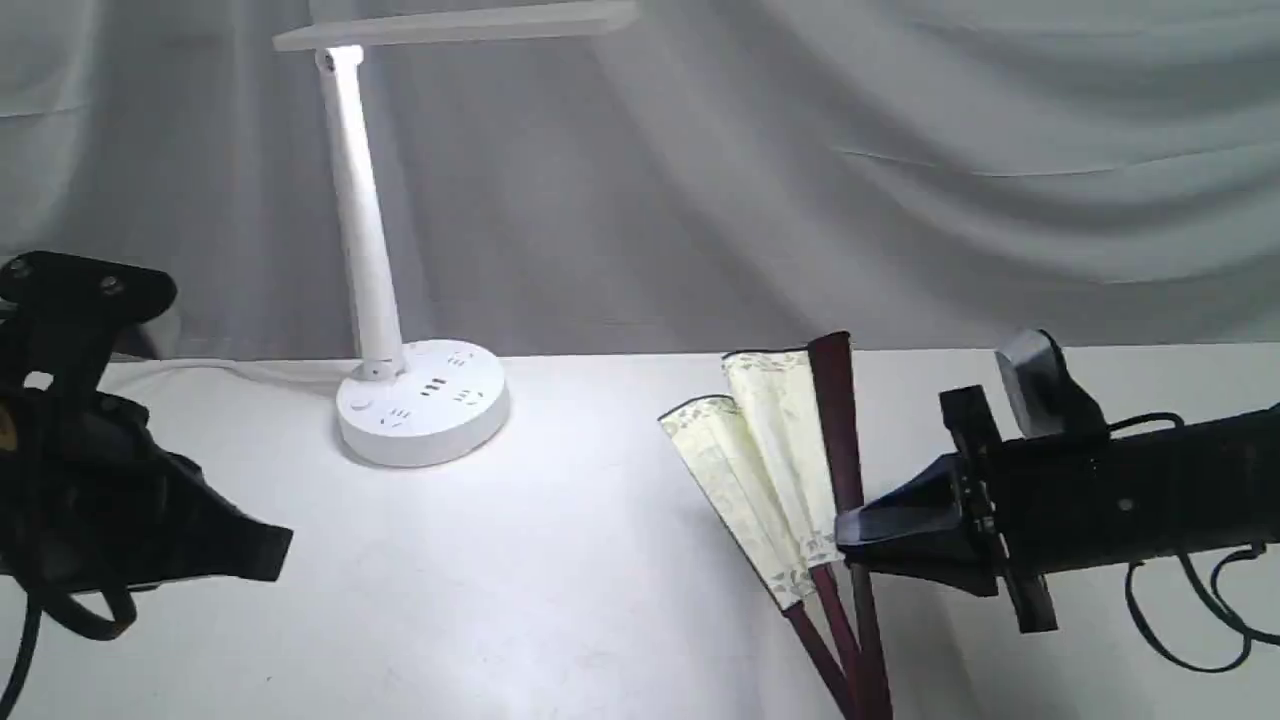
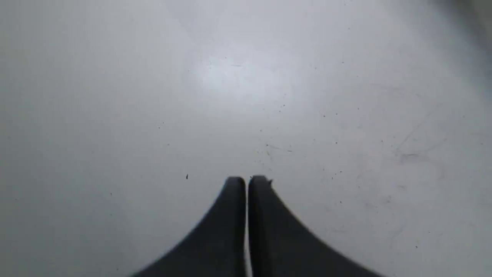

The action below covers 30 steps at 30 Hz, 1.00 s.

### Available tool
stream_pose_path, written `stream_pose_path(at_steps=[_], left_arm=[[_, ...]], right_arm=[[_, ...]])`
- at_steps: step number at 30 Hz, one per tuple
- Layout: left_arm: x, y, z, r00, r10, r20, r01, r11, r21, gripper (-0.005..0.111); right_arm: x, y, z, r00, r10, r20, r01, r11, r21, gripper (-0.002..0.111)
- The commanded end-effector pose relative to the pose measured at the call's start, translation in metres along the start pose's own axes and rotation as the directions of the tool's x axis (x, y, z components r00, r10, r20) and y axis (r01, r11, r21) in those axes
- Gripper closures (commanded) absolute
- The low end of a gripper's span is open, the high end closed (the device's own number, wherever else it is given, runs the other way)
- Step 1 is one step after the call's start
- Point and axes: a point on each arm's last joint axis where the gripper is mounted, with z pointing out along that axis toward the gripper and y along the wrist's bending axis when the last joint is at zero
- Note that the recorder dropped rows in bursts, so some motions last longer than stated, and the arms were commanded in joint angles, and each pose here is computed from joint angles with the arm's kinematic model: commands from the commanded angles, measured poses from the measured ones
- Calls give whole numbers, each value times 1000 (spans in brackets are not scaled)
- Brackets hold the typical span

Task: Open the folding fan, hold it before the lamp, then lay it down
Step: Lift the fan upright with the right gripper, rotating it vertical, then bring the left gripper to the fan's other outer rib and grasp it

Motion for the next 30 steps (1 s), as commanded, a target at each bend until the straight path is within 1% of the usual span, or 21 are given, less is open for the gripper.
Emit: stream_pose_path(at_steps=[1, 3, 6, 11, 14, 17, 21, 22, 27, 30], left_arm=[[-5, -3, -2, 999, -6, 42, 5, 1000, 10, 107], [-8, -2, -2, 997, -1, 77, 1, 1000, 7, 107], [-12, -2, -2, 993, 13, 120, -13, 1000, -1, 107], [-14, -2, -2, 990, 13, 141, -13, 1000, -2, 107], [-12, -1, 1, 985, 24, 173, -23, 1000, -8, 107], [-6, 0, 8, 958, 36, 284, -30, 999, -26, 107], [4, 1, 14, 911, 101, 399, -83, 995, -62, 107], [6, 1, 15, 902, 102, 419, -82, 995, -64, 107], [19, 1, 19, 874, 62, 483, -44, 998, -50, 107], [30, 1, 21, 841, 24, 541, -9, 999, -31, 107]], right_arm=[[1, 13, -5, 999, -36, 14, 36, 999, -22, 108], [1, 15, -6, 999, -33, 13, 33, 999, -20, 108], [2, 15, -6, 999, 35, 0, -35, 999, -10, 108], [3, 14, -6, 998, 68, -7, -68, 998, -4, 108], [4, 13, -6, 986, 165, -20, -164, 986, 11, 108], [4, 12, -6, 986, 165, -20, -165, 986, 11, 108], [4, 12, -6, 989, 144, -20, -143, 990, 10, 108], [4, 13, -6, 989, 145, -17, -145, 989, 7, 108], [3, 13, -6, 989, 151, -7, -151, 989, -4, 108], [3, 14, -6, 988, 152, -5, -152, 988, -7, 108]])
